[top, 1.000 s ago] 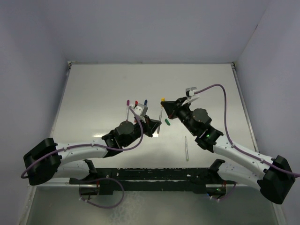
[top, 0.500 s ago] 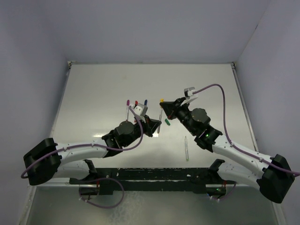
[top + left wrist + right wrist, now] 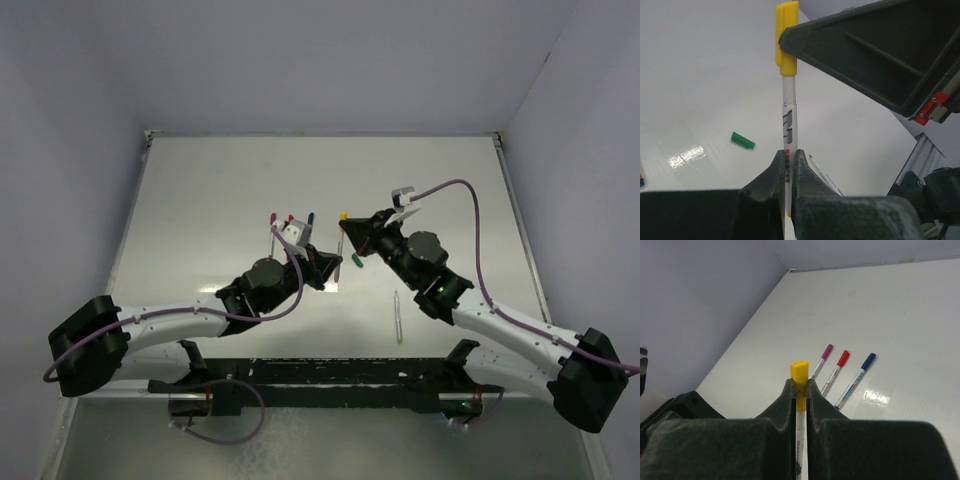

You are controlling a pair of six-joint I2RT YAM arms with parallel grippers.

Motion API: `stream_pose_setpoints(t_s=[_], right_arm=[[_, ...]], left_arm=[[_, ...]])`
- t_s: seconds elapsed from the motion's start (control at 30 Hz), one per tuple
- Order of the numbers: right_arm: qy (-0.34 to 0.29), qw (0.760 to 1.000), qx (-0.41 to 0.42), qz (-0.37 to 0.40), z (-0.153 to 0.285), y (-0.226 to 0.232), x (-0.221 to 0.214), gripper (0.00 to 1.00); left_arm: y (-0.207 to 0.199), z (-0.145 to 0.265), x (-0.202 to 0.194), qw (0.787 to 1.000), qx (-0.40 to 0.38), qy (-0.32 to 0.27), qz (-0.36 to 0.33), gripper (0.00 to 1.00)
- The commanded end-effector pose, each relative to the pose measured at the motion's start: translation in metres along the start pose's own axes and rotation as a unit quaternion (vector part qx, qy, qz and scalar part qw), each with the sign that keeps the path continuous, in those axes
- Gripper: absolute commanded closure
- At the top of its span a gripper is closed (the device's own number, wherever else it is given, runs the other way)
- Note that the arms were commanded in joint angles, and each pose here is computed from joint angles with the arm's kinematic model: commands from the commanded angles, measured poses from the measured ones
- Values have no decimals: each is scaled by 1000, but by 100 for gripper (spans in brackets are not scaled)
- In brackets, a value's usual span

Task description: Insert the pens into the pen caps

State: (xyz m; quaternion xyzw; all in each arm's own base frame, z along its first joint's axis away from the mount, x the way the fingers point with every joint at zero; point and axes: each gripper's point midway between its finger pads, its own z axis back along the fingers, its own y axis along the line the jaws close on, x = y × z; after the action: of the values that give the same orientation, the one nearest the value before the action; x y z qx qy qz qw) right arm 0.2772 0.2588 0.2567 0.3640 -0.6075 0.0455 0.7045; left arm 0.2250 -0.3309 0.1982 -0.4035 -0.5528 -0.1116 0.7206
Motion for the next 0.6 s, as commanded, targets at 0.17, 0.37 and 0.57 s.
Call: stream_pose_setpoints(t_s=[0.17,0.37,0.57], right_arm=[[11,1000,23,-17,-1,8,-9,100],[31,999,28,-25,1,8,-21,100],[68,997,16,-29,2,2,-40,100]], left_arm=[[-8,-3,40,997,-12,-71,14,100],[-6,-3,58,994,-11,-106,20,100],[-5,-8,77,991,-14,-131,15,100]])
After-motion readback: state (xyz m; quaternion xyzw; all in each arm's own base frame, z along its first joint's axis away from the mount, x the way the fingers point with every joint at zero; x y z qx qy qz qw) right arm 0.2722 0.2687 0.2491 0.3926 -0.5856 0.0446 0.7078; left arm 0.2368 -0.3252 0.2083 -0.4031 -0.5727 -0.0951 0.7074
